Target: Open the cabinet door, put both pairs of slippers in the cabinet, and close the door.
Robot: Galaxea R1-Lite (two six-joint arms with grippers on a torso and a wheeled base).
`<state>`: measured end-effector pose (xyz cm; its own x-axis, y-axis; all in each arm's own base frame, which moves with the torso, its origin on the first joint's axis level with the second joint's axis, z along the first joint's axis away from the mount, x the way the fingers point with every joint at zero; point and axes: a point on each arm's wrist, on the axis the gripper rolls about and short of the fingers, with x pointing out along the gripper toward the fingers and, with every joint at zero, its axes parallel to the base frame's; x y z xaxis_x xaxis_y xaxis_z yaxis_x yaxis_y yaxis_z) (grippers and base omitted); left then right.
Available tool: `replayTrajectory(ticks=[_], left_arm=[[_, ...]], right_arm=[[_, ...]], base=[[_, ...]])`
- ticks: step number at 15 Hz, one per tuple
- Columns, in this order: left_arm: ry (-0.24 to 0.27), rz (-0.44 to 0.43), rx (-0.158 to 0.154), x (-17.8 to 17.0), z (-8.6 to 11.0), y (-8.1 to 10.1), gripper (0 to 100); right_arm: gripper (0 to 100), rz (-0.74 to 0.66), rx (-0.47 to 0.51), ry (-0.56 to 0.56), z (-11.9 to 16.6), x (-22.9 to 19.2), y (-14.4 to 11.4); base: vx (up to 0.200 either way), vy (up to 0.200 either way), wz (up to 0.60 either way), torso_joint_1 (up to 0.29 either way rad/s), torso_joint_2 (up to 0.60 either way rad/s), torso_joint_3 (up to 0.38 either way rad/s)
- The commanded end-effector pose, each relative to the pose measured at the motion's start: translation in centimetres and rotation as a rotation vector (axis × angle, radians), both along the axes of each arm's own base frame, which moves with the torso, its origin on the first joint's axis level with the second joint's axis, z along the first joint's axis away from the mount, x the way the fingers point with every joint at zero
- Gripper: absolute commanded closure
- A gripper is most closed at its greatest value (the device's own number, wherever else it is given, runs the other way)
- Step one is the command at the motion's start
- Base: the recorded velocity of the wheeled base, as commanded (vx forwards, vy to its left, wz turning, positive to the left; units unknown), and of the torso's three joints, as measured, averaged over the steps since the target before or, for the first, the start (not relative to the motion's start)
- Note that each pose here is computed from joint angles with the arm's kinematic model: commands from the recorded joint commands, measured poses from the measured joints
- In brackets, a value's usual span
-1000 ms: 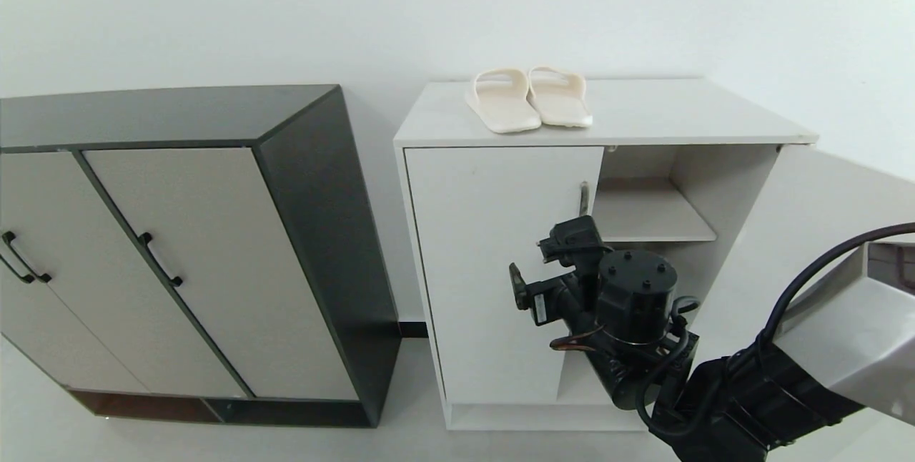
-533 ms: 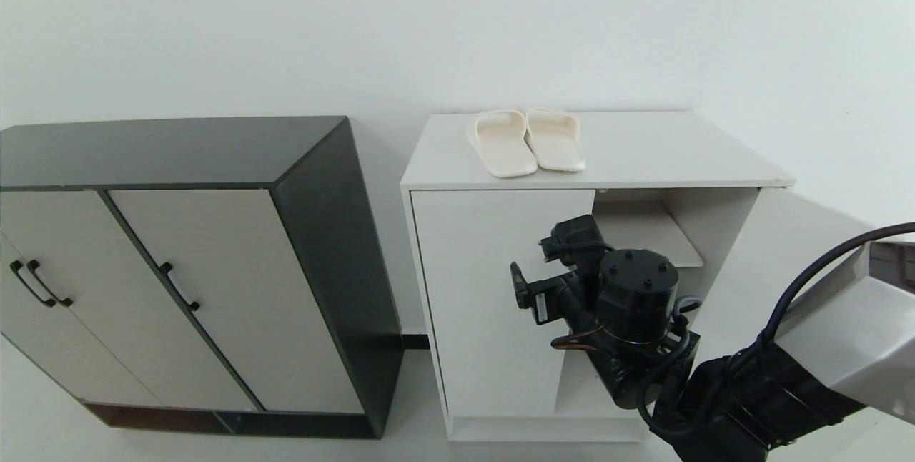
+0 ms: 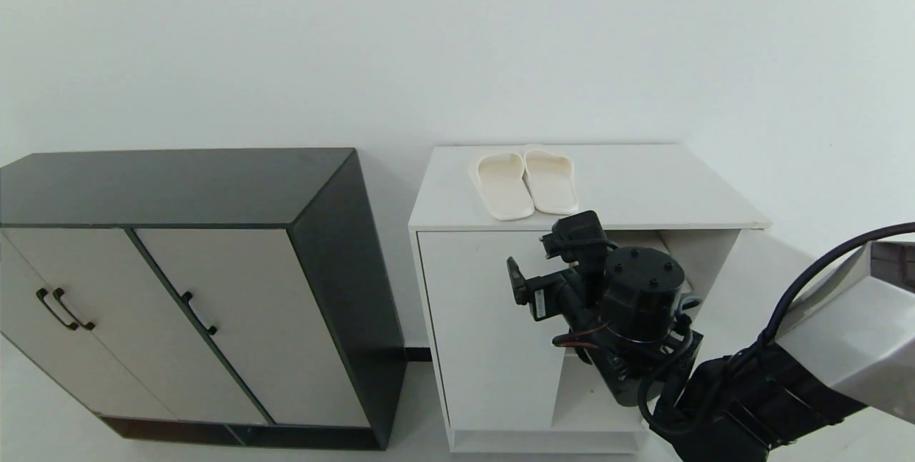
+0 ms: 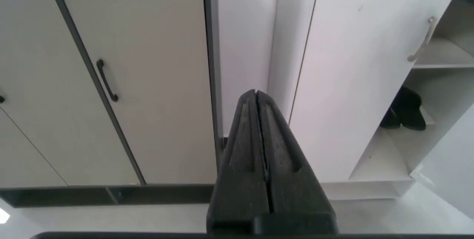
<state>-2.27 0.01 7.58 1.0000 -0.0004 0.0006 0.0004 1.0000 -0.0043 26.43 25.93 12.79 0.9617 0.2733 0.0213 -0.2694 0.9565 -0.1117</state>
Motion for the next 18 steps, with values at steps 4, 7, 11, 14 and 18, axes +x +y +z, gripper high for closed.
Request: replayTrajectory(ticks=[4, 7, 11, 14, 18], left_arm=[[0.002, 0.000, 0.003, 0.0, 0.0, 0.0, 100], [0.002, 0.000, 0.004, 0.0, 0.0, 0.0, 100], [0.002, 0.000, 0.006, 0.0, 0.0, 0.0, 100], [0.001, 0.000, 0.006, 0.0, 0.0, 0.0, 100], [0.002, 0.000, 0.006, 0.0, 0.0, 0.0, 100]], right_arm=[[0, 0.027, -0.022, -0.034, 0.8, 0.5, -0.5], [0, 0.028, -0.036, 0.018, 5.4, 0.2, -0.9], [0, 0.021, 0.095, 0.159, 8.8, 0.6, -0.5], [0, 0.005, 0.102, 0.218, 8.1, 1.2, -0.3], [0, -0.016, 0.090, 0.232, 7.3, 1.9, -0.3]], base=[[0.000, 0.000, 0.00, 0.081, -0.17, -0.094], [0.000, 0.000, 0.00, 0.000, 0.00, 0.000], [0.000, 0.000, 0.00, 0.000, 0.00, 0.000], [0.000, 0.000, 0.00, 0.000, 0.00, 0.000], [0.000, 0.000, 0.00, 0.000, 0.00, 0.000]])
